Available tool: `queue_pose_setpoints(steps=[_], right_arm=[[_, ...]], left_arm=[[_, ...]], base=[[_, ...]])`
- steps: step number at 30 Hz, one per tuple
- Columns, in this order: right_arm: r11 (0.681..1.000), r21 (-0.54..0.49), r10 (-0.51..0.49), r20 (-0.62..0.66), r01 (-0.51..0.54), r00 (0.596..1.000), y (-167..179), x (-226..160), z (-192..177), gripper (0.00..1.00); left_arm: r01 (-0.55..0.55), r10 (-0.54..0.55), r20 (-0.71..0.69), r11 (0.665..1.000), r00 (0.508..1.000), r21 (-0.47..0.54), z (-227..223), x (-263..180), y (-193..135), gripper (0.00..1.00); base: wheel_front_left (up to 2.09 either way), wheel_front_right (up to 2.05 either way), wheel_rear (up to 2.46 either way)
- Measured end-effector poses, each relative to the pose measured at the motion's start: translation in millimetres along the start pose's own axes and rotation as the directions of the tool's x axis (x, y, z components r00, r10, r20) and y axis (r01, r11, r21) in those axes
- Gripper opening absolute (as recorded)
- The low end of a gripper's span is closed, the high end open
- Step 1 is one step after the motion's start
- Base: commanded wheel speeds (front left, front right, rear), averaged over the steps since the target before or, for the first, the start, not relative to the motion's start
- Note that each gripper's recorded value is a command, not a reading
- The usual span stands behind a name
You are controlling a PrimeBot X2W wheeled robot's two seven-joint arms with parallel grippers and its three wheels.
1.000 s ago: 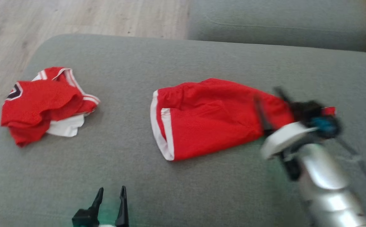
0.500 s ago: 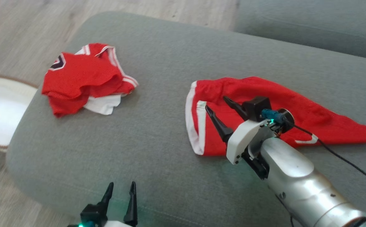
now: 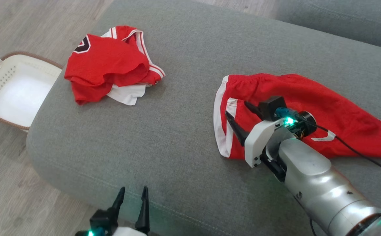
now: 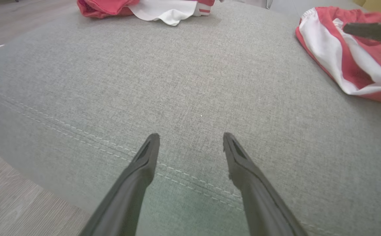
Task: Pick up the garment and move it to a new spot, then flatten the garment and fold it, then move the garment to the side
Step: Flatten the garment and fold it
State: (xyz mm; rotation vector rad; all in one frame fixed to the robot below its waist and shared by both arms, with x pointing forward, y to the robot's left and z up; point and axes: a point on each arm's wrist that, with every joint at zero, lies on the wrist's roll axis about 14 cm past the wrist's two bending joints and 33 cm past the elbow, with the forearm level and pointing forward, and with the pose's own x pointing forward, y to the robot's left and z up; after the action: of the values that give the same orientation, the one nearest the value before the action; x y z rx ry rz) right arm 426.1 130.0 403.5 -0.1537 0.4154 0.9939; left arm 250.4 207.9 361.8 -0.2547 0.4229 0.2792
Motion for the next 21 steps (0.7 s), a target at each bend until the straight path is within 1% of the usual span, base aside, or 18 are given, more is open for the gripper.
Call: queue_pose_setpoints(steps=[7, 14, 15, 16, 17, 18, 19, 20, 21], right_arm=[[1.0, -0.001, -0.001, -0.031, 0.001, 1.0, -1.9, -0.4, -14.1, 0.99], [1.0, 0.005, 0.009, -0.047, -0.009, 0.999, 0.8, 0.3, -19.9, 0.91], [1.0, 0.003, 0.012, -0.049, -0.012, 0.999, 1.7, 0.7, -20.5, 0.87], [1.0, -0.001, 0.016, -0.056, -0.016, 0.998, 2.8, 1.2, -22.0, 0.78], [1.0, -0.004, 0.019, -0.064, -0.02, 0.998, 3.6, 1.6, -23.9, 0.64], [1.0, -0.001, 0.02, -0.07, -0.02, 0.997, 4.0, 2.0, -25.4, 0.53], [1.0, 0.005, 0.02, -0.072, -0.019, 0.997, 4.1, 2.3, -26.1, 0.36], [1.0, 0.009, 0.019, -0.075, -0.018, 0.997, 4.0, 2.5, -26.9, 0.08], [1.0, 0.012, 0.019, -0.076, -0.018, 0.997, 4.1, 2.6, -27.3, 0.0]], left_arm=[[0.004, -0.004, 0.009, 1.0, 1.0, 0.004, 5.2, 5.1, -2.7, 1.0], [0.014, -0.014, 0.003, 1.0, 1.0, 0.001, 4.4, 6.2, -6.3, 1.0], [0.014, -0.014, 0.006, 1.0, 1.0, 0.002, 5.4, 6.7, -6.1, 1.0], [0.013, -0.013, 0.009, 1.0, 1.0, 0.001, 6.9, 7.5, -5.9, 1.0], [0.012, -0.012, 0.012, 1.0, 1.0, -0.002, 8.0, 8.0, -5.8, 1.0], [0.01, -0.01, 0.013, 1.0, 1.0, -0.003, 8.6, 8.1, -5.1, 1.0], [0.007, -0.007, 0.014, 1.0, 1.0, -0.003, 8.6, 7.7, -4.3, 1.0], [0.004, -0.004, 0.014, 1.0, 1.0, -0.004, 8.5, 7.4, -3.4, 1.0], [0.001, -0.001, 0.014, 1.0, 1.0, -0.005, 8.6, 7.1, -2.6, 1.0]], base=[[0.0, 0.0, 0.0], [0.0, 0.0, 0.0], [0.0, 0.0, 0.0], [0.0, 0.0, 0.0], [0.0, 0.0, 0.0], [0.0, 0.0, 0.0], [0.0, 0.0, 0.0], [0.0, 0.0, 0.0], [0.0, 0.0, 0.0]])
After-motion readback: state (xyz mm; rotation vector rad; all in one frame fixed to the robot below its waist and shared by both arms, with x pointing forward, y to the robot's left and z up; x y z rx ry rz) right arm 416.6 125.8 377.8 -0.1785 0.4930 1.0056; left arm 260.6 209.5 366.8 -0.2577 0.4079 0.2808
